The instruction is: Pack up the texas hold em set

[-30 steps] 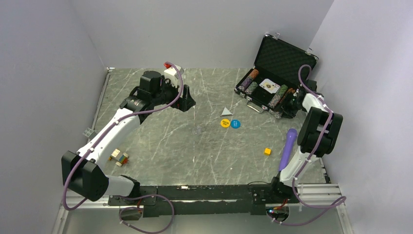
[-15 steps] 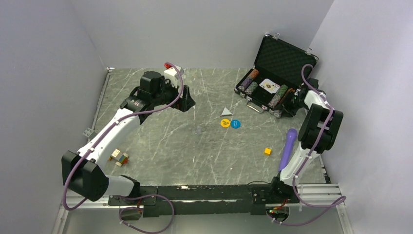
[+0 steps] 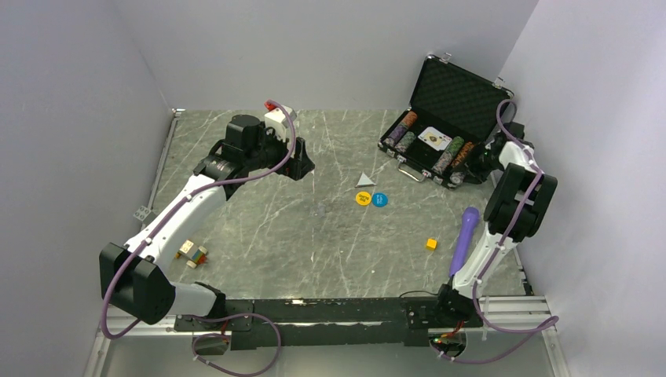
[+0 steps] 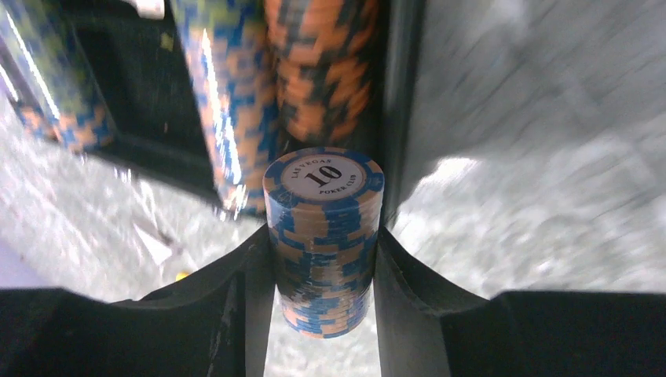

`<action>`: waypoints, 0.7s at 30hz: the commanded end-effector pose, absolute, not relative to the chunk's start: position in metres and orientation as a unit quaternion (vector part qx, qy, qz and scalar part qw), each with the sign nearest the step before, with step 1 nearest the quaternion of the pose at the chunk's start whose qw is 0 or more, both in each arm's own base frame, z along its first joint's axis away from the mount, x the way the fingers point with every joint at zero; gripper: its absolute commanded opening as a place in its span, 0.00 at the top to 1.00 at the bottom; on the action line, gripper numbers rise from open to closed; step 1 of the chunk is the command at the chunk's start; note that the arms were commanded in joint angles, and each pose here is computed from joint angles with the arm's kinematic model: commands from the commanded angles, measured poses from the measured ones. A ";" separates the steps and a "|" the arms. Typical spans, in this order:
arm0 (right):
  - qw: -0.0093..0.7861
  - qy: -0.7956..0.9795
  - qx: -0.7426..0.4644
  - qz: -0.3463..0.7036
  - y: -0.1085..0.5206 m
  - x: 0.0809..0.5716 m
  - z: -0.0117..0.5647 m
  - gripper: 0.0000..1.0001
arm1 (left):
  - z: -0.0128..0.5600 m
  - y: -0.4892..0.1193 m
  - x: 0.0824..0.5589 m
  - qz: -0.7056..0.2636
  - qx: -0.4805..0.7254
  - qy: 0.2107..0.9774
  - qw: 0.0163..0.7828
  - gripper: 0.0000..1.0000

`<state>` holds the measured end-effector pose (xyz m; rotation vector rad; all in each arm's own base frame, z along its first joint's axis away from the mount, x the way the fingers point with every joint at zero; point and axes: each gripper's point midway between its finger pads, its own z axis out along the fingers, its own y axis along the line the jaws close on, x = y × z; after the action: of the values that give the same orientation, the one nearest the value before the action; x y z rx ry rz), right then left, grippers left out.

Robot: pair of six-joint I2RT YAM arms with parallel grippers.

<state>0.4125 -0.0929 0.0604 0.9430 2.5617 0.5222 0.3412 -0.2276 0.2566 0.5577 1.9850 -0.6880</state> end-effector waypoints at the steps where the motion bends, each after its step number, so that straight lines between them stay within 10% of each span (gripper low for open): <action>1: 0.277 0.891 0.332 0.135 -0.151 0.452 0.070 1.00 | 0.270 -0.227 0.341 -0.279 0.234 0.794 0.487 0.01; 21: 0.304 0.878 0.329 0.169 -0.134 0.437 0.105 1.00 | 0.267 -0.229 0.342 -0.282 0.234 0.795 0.483 0.01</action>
<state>0.4354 -0.1456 0.0537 0.9418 2.4300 0.4102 0.3412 -0.2275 0.2564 0.5612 1.9839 -0.6862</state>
